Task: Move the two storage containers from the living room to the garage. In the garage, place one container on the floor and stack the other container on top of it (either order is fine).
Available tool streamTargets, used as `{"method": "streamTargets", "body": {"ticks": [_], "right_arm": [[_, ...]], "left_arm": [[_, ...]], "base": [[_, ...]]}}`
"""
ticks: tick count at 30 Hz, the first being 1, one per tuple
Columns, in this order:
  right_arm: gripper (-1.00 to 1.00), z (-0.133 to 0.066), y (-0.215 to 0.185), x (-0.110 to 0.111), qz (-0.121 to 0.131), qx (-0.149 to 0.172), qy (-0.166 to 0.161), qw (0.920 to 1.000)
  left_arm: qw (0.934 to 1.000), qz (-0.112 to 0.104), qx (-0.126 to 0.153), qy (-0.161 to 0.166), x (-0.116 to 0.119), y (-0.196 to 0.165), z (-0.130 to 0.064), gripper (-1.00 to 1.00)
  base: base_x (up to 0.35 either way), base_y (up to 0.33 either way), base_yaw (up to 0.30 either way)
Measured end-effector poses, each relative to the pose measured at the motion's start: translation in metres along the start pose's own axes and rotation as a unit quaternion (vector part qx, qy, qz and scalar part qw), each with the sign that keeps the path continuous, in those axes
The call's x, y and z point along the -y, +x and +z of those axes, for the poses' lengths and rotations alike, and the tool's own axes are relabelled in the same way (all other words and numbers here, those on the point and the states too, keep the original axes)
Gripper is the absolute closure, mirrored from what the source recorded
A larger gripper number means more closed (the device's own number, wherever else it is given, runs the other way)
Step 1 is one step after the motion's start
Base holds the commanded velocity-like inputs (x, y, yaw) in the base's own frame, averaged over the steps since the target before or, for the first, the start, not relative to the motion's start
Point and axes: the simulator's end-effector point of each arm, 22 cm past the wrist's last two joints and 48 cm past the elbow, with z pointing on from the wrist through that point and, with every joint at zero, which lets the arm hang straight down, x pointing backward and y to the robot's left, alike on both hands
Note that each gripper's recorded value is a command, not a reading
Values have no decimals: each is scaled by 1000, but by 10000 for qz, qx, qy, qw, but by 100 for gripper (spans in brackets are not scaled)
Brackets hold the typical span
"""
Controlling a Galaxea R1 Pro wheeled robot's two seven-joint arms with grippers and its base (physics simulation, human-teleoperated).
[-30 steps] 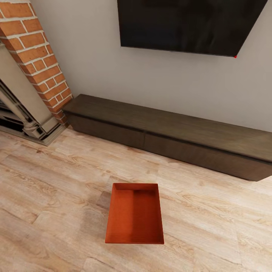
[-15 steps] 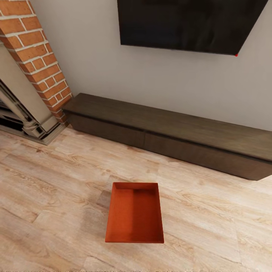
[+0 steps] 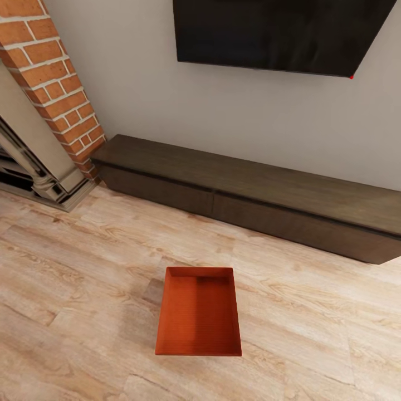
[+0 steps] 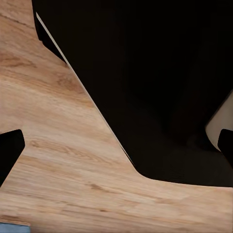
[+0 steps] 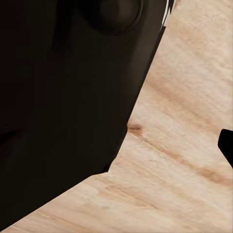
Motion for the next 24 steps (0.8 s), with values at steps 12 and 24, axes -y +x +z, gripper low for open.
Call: {"method": "streamTargets", "body": {"ticks": [12, 24], "right_arm": [[-100, 0, 0, -7, 13, -31, -45, 10000], [-100, -32, -88, 148, 49, 1015, 2170, 9709]], "left_arm": [[10000, 0, -3, 0, 0, 0, 0, -100], [9971, -11, 531, -552, -90, -68, -5, -100]], "base": [[0, 0, 0], [0, 0, 0]]}}
